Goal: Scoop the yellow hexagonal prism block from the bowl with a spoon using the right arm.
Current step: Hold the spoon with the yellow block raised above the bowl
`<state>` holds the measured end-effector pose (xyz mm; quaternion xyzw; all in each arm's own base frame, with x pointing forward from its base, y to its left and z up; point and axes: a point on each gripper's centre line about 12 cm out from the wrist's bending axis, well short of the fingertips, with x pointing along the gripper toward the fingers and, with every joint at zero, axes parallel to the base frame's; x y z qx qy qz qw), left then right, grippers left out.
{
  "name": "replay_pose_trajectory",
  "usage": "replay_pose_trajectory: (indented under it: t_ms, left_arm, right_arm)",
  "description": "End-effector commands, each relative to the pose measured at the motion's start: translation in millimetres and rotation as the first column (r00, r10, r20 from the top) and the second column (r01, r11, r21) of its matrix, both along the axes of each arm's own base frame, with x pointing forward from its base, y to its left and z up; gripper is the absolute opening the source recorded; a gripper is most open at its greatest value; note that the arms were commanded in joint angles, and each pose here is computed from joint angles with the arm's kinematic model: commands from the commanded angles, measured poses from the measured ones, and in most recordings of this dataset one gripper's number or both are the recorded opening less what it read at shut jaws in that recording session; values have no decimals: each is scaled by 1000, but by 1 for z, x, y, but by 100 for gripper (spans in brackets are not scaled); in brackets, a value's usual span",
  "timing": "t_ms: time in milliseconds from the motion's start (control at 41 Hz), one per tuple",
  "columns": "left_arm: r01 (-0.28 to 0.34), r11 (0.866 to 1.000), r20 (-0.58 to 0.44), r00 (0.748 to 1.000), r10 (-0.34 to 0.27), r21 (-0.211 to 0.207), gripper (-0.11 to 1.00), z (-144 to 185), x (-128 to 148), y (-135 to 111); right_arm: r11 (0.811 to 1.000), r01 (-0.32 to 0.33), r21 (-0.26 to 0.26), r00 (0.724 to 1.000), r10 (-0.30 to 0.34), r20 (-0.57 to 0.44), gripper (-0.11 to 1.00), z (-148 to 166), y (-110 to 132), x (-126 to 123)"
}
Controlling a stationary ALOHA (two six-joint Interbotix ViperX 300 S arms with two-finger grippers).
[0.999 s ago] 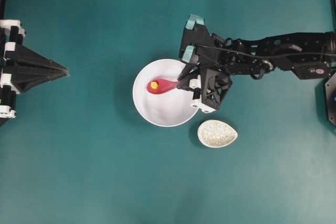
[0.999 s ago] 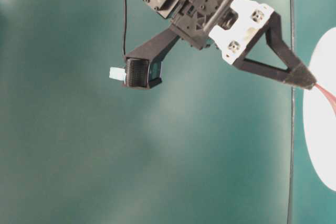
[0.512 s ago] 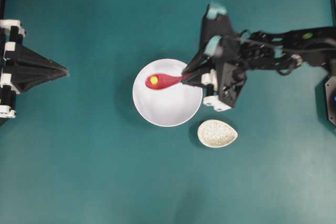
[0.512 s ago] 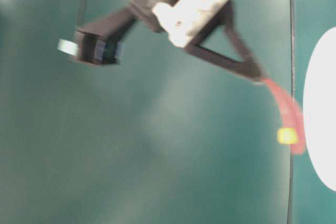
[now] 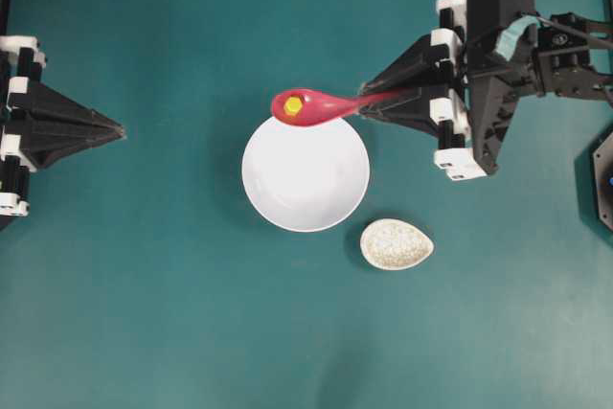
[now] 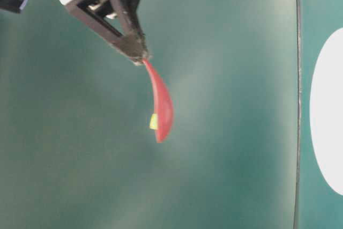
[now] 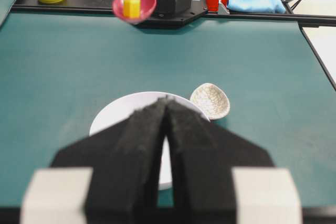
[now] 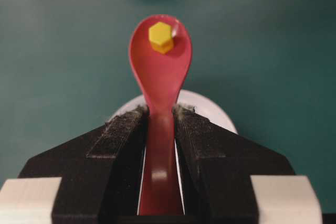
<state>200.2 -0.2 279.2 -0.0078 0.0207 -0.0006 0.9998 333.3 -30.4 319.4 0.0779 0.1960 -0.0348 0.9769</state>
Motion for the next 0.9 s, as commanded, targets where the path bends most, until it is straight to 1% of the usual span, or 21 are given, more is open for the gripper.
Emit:
replay_pose_trajectory:
  t_ms: [0, 877]
  left_arm:
    - [-1, 1000, 15, 1000, 1, 3, 2, 6, 2, 0]
    - [1, 1000, 18, 1000, 0, -3, 1, 7, 2, 0]
  right_arm:
    - [1000, 2, -5, 999, -2, 34, 24, 10, 0, -2]
    - [1000, 0, -12, 999, 1, 35, 24, 11, 0, -1]
